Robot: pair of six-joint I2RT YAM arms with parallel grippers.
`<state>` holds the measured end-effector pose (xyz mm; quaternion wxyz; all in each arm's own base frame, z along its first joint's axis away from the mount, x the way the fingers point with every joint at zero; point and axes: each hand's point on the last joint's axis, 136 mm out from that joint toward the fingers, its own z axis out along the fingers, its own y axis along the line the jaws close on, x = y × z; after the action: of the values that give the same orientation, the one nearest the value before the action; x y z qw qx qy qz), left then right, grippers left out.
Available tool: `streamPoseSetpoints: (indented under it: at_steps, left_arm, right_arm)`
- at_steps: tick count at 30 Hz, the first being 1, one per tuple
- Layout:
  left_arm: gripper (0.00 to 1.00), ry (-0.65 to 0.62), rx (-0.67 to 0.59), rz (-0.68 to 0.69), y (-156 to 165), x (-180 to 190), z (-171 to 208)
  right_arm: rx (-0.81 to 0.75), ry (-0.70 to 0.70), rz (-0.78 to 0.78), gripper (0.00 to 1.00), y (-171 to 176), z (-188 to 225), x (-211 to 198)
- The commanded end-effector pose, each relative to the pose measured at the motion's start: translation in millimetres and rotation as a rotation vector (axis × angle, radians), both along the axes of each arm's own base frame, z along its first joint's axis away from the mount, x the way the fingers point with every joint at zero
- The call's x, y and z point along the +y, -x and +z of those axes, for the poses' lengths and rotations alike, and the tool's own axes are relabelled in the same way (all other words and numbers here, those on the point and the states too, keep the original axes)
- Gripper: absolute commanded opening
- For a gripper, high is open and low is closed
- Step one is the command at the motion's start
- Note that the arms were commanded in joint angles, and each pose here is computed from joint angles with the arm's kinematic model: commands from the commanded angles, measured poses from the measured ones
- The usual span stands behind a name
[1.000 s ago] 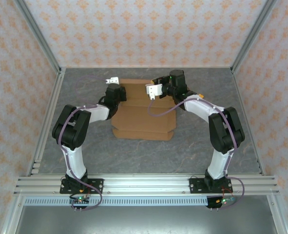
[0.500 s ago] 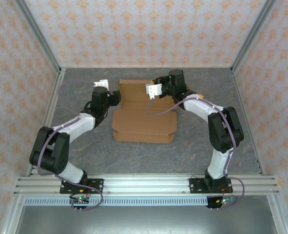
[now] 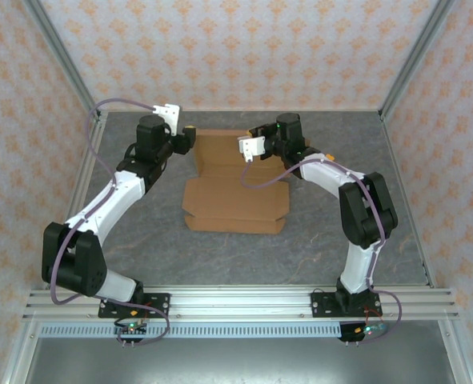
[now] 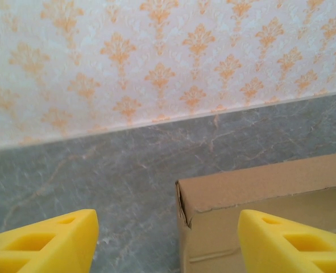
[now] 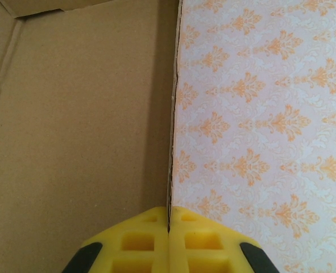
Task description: Fold the paper box
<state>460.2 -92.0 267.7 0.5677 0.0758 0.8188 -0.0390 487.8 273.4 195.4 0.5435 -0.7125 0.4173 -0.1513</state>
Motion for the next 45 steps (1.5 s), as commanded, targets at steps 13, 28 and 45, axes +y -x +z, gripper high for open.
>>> streamPoseSetpoints:
  at_steps: [13,28,45]
  left_arm:
    - [0.69,0.131,0.158,-0.058,-31,-8,-107]
    - [0.39,0.210,0.079,-0.109,-64,-14,-113]
    - [0.13,0.240,0.088,-0.118,-72,-19,-123]
  right_arm:
    - [-0.037,-0.014,0.014,0.00,-9,18,6]
    - [-0.033,-0.002,0.004,0.00,-9,15,6]
    - [-0.024,0.002,0.003,0.00,-7,13,7]
